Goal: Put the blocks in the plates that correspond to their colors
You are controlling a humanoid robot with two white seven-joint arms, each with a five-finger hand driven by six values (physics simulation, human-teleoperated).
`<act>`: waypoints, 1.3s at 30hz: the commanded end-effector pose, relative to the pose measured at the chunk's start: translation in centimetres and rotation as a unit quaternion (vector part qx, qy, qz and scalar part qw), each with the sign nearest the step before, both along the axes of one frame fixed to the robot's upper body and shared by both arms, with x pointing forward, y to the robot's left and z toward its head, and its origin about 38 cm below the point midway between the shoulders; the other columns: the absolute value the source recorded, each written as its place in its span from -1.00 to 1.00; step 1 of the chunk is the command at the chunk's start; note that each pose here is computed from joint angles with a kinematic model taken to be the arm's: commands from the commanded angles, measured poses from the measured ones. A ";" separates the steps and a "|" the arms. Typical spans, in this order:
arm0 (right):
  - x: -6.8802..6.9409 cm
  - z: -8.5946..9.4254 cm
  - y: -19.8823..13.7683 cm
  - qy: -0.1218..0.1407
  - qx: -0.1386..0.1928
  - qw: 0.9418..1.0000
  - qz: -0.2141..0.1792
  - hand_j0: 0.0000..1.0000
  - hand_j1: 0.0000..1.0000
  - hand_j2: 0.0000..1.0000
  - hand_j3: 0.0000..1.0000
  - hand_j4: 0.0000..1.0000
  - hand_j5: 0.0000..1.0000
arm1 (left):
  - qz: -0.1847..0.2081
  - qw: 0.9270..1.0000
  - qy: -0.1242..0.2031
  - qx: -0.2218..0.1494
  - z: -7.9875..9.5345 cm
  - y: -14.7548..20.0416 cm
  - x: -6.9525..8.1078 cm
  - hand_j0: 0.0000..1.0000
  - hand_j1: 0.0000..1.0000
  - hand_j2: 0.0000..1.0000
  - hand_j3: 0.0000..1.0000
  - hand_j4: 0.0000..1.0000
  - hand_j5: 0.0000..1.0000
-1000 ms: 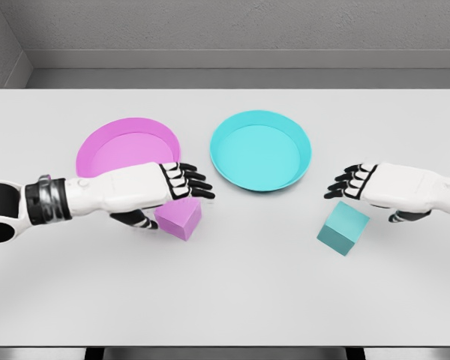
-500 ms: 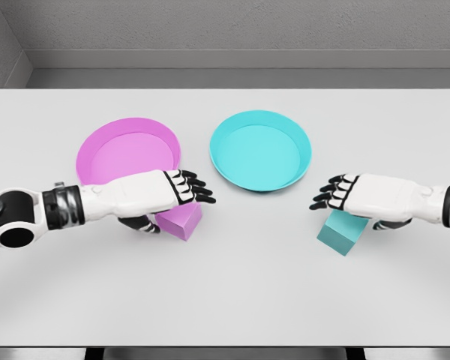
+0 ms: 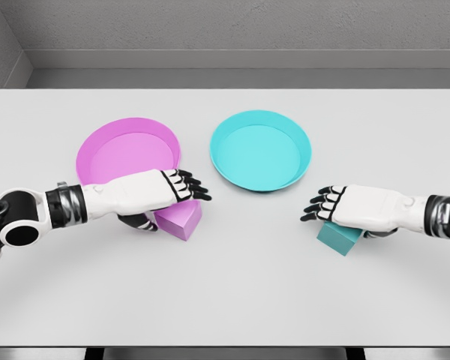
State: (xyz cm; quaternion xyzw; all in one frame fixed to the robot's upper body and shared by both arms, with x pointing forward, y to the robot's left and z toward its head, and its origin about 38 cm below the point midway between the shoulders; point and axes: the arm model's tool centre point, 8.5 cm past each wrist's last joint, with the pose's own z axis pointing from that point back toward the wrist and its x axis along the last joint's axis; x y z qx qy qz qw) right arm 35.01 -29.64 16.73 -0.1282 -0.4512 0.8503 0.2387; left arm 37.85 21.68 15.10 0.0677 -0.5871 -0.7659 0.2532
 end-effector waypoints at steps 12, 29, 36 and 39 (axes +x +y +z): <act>0.2 -0.2 -0.3 -0.010 -0.020 1.000 -0.004 0.63 0.63 0.63 0.63 0.63 0.63 | 0.005 1.000 0.008 0.010 -1.1 -0.5 0.7 1.00 1.00 1.00 1.00 1.00 1.00; 0.6 0.4 -0.6 -0.018 -0.015 1.000 -0.010 0.25 0.25 0.25 0.25 0.25 0.25 | -0.013 1.000 0.005 0.026 -1.3 -0.9 0.6 0.27 0.27 0.27 0.27 0.27 0.27; 1.3 0.9 -0.7 -0.025 0.004 0.999 -0.024 0.25 0.25 0.25 0.25 0.25 0.25 | -0.030 0.999 -0.001 0.022 -0.6 -0.8 0.6 -0.01 -0.01 -0.01 -0.01 -0.01 -0.01; 2.3 2.3 -0.6 -0.032 0.036 0.998 -0.030 0.25 0.25 0.25 0.25 0.25 0.25 | -0.041 0.999 -0.010 0.018 0.4 -1.0 0.8 -0.04 -0.04 -0.04 -0.04 -0.04 -0.04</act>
